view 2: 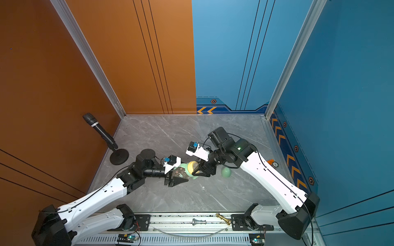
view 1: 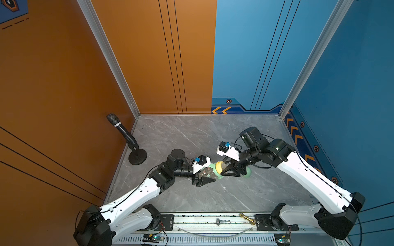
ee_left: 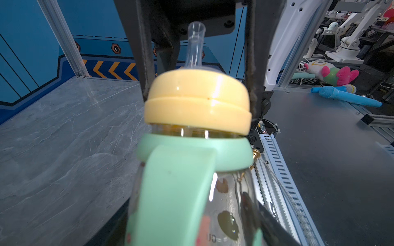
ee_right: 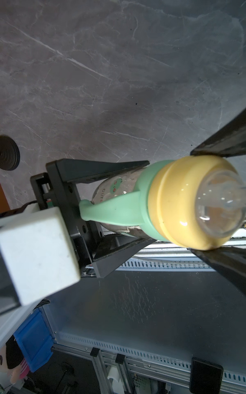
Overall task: Assemble the baby bottles
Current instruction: Close the nipple on the baby bottle.
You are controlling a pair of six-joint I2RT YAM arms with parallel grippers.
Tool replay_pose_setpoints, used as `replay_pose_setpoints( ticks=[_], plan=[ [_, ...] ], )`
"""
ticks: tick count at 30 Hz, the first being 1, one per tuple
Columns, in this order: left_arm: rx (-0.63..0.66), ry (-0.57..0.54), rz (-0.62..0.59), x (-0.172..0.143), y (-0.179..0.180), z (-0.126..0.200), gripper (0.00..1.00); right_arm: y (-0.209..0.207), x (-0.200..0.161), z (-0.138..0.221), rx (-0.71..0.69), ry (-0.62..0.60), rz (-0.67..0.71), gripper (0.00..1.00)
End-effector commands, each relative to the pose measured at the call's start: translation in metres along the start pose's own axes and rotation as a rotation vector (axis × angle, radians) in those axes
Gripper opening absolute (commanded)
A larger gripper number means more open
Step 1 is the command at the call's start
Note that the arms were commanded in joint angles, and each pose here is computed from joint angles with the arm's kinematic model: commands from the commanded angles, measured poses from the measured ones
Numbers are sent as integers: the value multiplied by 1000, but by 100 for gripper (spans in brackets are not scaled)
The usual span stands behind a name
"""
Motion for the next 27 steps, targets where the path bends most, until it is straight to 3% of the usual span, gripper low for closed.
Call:
replay_pose_setpoints(
  ticks=[1, 6, 8, 13, 15, 19, 22, 27],
  plan=[
    [13, -330, -323, 92, -12, 19, 14, 18, -18, -29, 171, 95, 31, 56],
    [-53, -307, -298, 96, -12, 19, 13, 27, -26, -37, 145, 135, 170, 49],
    [-38, -306, -314, 95, -12, 17, 13, 27, -25, -37, 168, 114, 163, 49],
    [216, -364, -424, 86, -11, 17, 13, 19, -21, -38, 196, 41, 44, 49],
    [349, -423, -460, 83, -7, 19, 13, 9, -16, -39, 134, 14, -61, 48],
    [576, -441, -564, 79, -6, 15, 12, -16, -5, -43, 53, -21, -369, 38],
    [688, -431, -623, 81, -4, 12, 12, -35, -4, -51, -21, 20, -625, 34],
    [808, -406, -676, 75, -1, 4, 11, -55, -2, -61, -192, 148, -974, 38]
  ],
)
Point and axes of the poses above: each gripper's point midway between its finger pads, its own z axis back along the fingers, its own y axis along the line the jaws close on, x = y × z, the point moved 9 cm from there along z, back along the fingers, and after that the axes turned 4 degrees about z, right-handed, at the moved point
